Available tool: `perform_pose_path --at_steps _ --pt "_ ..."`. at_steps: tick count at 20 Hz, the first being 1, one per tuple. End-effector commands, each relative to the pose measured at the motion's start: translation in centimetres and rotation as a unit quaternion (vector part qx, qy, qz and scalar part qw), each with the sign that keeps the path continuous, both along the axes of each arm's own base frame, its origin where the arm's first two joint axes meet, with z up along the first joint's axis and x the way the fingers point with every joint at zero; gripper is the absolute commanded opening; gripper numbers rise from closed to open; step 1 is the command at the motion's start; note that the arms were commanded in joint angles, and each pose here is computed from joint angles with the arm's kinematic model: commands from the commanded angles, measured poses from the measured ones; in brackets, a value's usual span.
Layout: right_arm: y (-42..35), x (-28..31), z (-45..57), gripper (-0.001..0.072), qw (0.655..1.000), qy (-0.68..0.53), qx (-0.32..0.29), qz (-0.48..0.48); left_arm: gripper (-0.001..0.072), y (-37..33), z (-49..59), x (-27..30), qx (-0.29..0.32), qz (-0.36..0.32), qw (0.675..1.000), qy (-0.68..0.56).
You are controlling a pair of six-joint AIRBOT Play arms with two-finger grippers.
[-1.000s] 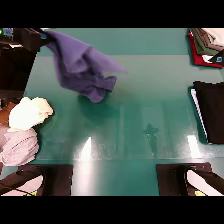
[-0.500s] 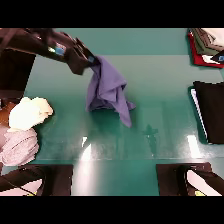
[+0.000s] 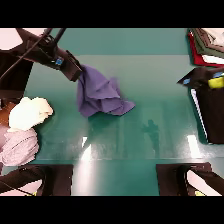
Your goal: Fold the shirts.
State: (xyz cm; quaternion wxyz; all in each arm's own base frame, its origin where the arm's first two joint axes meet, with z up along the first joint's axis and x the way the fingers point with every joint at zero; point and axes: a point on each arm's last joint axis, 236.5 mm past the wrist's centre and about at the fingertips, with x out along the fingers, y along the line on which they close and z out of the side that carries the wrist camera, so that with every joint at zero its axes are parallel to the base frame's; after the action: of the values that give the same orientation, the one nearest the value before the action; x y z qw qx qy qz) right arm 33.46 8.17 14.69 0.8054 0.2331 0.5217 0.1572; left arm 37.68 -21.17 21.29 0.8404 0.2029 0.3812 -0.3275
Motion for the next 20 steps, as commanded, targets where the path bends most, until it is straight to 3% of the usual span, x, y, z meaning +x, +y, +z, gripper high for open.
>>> perform_pose_path --at_steps 1,3,9,13,20 --pt "3.7 0.3 -7.4 0.0422 0.998 0.04 0.041 -0.004 0.0026 2.8 0.9 0.0 0.035 0.038 0.998 -0.02" --pt "6.3 0.0 -12.0 0.0515 0.996 0.076 0.035 0.02 0.0025 2.8 1.0 0.0 0.03 0.044 0.998 -0.018" --pt "13.0 2.1 -19.6 0.0514 0.993 0.092 0.007 0.068 0.0025 2.8 1.0 -0.1 0.028 0.048 0.998 -0.014" --pt "19.0 3.4 -19.9 0.0514 0.987 0.099 0.062 0.114 0.0025 2.8 0.9 -0.1 0.028 0.048 0.998 -0.014" --pt "26.0 2.4 -21.5 0.0505 0.97 0.126 0.066 0.199 0.0026 2.9 0.9 -0.2 0.029 0.048 0.998 -0.012"
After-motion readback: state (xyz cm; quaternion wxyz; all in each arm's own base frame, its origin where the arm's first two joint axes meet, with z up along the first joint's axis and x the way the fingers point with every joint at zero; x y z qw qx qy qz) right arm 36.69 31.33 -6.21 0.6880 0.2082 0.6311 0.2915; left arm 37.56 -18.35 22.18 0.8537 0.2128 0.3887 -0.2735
